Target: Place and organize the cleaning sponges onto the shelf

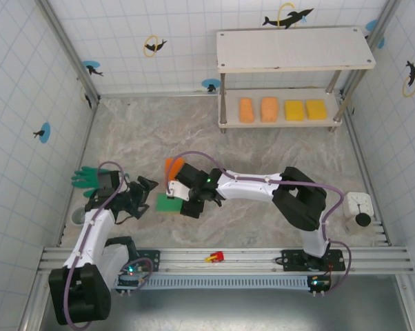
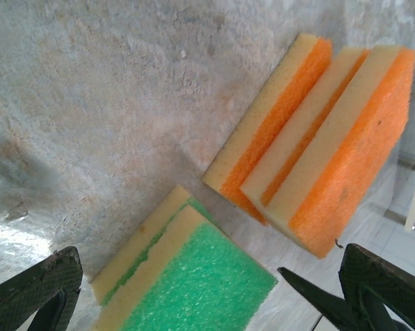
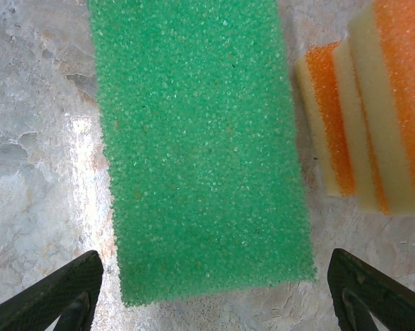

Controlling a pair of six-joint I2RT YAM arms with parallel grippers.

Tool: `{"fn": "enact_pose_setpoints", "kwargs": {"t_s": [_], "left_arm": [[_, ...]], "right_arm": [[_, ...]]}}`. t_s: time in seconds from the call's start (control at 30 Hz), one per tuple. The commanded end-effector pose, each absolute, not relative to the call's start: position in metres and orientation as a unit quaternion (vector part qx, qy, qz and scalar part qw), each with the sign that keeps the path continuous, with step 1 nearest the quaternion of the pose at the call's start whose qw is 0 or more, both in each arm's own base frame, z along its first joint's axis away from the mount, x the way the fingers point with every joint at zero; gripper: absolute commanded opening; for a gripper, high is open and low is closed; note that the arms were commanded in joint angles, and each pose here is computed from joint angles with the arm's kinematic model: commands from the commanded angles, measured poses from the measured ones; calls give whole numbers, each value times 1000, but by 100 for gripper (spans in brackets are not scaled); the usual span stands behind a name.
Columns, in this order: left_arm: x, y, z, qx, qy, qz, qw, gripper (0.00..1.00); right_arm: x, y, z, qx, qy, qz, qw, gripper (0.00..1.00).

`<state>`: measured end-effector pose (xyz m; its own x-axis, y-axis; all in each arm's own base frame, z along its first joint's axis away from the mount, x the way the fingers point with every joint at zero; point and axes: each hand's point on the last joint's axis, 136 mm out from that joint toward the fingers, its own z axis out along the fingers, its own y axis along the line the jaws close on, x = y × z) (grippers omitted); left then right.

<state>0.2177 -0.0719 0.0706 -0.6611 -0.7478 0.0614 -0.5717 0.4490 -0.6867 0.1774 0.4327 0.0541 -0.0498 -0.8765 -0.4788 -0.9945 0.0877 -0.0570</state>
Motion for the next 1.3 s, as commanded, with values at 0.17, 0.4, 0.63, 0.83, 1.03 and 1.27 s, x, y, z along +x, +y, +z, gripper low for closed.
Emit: {"fn": "enact_pose_setpoints", "kwargs": {"t_s": [0.17,0.4,0.63,0.83,1.03,1.27], "left_arm": [[231,-71,73,-434,817,-357,133,98],[236,-85,66,-433,818,-361,115,97],[234,-93,59,-431,822,-357,104,97],[236,-100,60,-428,817,-372,106,97],[239,-107,59,-426,815,-379,102,97],[243,-110,59,-429,812,-381,107,97]], "right_arm": [[177,433,71,-658,704,151,220,87],[178,429,72,-658,705,148,221,87],[179,425,72,-655,708,147,221,86],[179,422,70,-654,709,147,220,86],[181,419,69,-652,711,146,220,86],[183,414,65,-647,717,143,218,86]]}}
